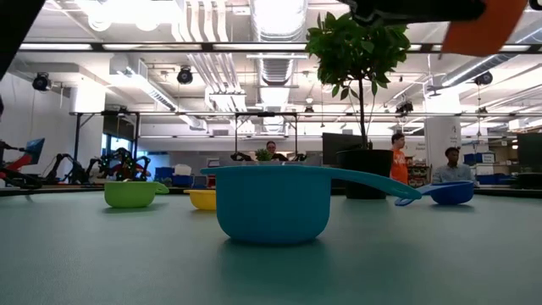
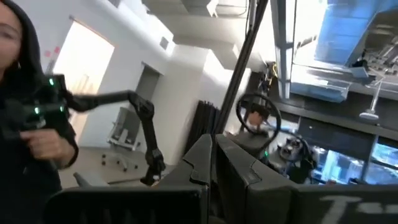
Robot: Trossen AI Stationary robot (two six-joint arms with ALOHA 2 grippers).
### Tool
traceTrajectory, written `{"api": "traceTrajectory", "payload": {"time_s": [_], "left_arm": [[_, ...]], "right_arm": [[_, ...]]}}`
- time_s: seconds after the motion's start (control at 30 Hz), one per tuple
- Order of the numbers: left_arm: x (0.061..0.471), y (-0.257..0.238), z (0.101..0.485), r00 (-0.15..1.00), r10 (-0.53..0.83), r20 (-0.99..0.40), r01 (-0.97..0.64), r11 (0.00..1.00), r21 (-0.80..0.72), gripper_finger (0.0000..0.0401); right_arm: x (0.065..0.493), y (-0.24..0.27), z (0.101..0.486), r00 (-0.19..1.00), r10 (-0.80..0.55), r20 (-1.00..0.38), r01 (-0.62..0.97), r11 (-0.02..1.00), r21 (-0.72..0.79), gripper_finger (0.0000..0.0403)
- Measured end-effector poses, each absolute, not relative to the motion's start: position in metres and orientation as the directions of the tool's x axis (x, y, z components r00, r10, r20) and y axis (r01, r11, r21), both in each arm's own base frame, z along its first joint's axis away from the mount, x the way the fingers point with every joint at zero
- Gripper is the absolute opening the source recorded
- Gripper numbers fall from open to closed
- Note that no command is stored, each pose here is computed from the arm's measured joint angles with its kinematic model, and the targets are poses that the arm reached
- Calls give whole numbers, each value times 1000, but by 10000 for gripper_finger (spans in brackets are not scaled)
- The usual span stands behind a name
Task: Nest measuring cups in basket
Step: Stack the orange measuring cup into the purple measuring cup
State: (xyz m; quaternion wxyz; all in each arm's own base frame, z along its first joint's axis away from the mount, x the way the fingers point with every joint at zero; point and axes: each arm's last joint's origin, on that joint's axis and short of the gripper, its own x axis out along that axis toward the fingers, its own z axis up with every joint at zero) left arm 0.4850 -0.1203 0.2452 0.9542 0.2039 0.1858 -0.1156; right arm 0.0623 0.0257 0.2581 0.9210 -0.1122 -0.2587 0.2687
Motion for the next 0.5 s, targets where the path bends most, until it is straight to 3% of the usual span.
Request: {"api": "traceTrajectory", "payload": {"time_s": [0.23, 0.5], "left_arm": [[497, -108, 239, 932, -156, -328, 271, 899, 343, 0], [515, -100, 242, 934, -209, -290, 302, 896, 325, 0]], "right_arm": [[57, 27, 264, 629, 625, 462, -497, 781, -379, 8], [56, 27, 265, 621, 628, 469, -505, 778, -374, 8]]}}
